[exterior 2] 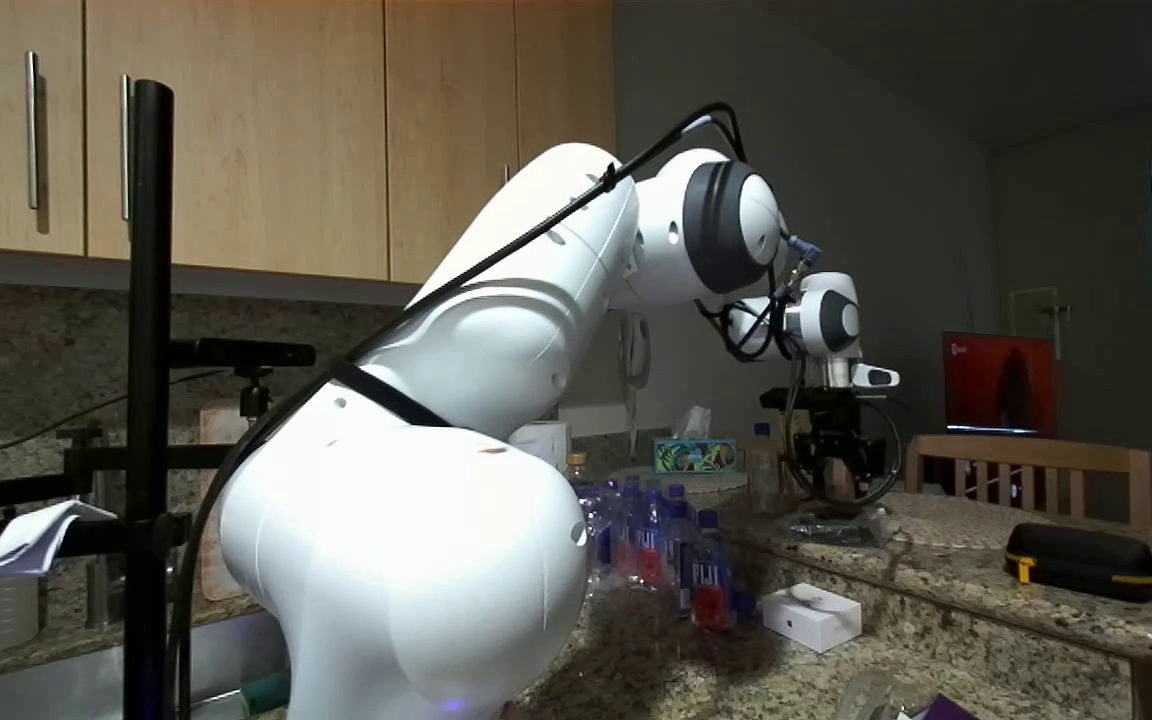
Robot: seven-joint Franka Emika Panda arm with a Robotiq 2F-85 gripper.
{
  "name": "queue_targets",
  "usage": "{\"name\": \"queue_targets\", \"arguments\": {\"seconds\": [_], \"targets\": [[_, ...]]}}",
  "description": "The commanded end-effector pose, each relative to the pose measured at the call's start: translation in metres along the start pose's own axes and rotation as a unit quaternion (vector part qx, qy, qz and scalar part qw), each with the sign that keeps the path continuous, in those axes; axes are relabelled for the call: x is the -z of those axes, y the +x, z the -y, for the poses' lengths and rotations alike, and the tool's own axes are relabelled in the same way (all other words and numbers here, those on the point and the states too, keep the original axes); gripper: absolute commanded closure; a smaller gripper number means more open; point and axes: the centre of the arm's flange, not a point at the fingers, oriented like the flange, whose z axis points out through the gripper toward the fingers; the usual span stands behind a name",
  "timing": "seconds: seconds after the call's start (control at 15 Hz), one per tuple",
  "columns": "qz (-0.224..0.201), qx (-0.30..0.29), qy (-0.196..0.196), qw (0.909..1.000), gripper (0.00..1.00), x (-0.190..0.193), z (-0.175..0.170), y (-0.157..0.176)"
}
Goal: Push the white box to the left, then pick the plastic bag and put it on the bottom counter
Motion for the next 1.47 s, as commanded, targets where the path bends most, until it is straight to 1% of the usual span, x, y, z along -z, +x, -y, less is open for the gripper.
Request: {"name": "queue_targets", "arguments": {"seconds": [0.0,0.13,0.33,0.53,0.67,0.73,0.8,1.07,1.13,1.4], "targets": [[-0.039,-0.004,-0.007,0.9992,0.01,-0.03,-0.003,-0.001],[-0.066,-0.006,-0.005,0.9978,0.0,-0.049,-0.003,0.005],[-0.099,-0.008,0.011,0.995,0.0,-0.078,-0.003,0.012],[-0.109,-0.009,0.014,0.9939,0.0,-0.098,-0.001,0.017],[-0.109,-0.008,0.012,0.994,0.0,-0.097,-0.001,0.018],[-0.105,-0.006,0.008,0.9944,0.25,-0.096,0.0,0.016],[-0.105,-0.005,0.006,0.9945,0.26,-0.094,0.0,0.015],[-0.11,0.0,0.0,0.994,0.52,-0.083,0.004,0.011],[-0.108,0.001,-0.002,0.9941,0.6,-0.083,0.004,0.012],[-0.099,0.0,-0.007,0.995,0.84,-0.084,0.001,0.015]]}}
